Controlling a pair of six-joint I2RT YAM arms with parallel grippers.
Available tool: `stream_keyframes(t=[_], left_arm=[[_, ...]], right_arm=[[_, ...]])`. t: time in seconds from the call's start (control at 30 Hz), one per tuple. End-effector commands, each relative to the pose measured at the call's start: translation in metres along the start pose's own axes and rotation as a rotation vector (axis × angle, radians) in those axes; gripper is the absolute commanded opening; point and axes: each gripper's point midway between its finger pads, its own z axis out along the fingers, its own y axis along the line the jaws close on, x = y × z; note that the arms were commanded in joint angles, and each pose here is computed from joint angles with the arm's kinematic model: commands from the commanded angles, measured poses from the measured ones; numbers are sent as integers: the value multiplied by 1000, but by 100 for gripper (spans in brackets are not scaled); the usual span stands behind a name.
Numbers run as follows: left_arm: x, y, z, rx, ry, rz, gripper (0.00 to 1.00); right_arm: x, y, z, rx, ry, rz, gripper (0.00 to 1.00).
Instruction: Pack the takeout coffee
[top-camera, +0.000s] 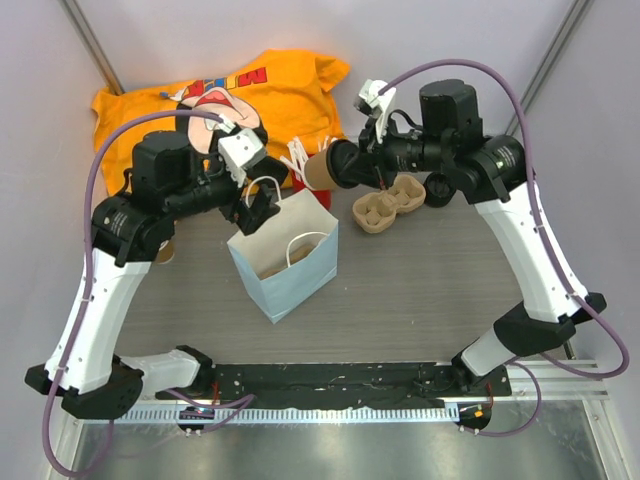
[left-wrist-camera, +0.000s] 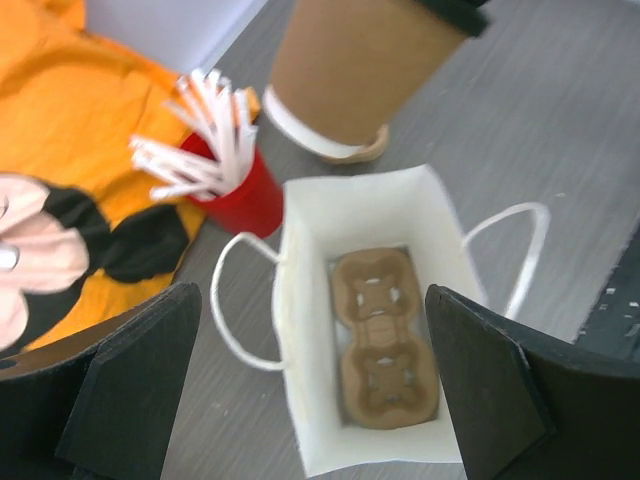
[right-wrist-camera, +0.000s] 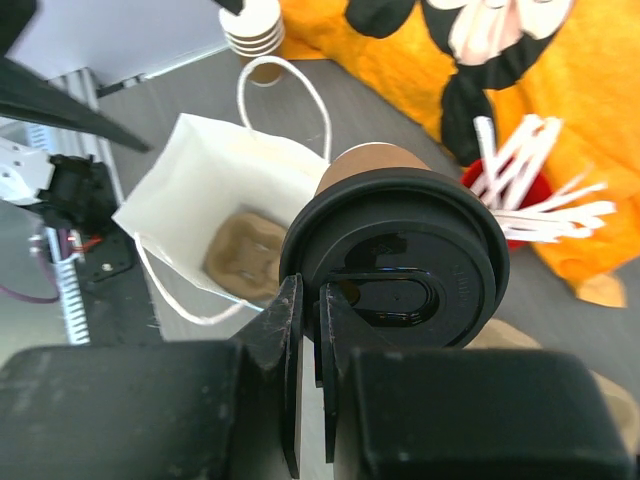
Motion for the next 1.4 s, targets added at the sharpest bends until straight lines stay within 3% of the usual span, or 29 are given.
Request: stream_keyframes(t=[0.0, 0.23, 0.6, 1.03, 1.37], left_arm=[[30, 35, 3, -141, 67, -10, 100], [53, 77, 8, -230, 85, -79, 100], [57, 70, 28, -143, 75, -111, 98], [74, 76, 42, -163, 92, -169, 79], [82, 82, 54, -178, 94, -205, 58]], right_arm=[[-23, 18, 5, -106, -74, 76, 1], [-14, 42, 29, -196, -26, 142, 1], [28, 51, 72, -195, 116, 186, 1], [58, 46, 112, -166, 214, 214, 1], [88, 48, 130, -114, 299, 197, 1]])
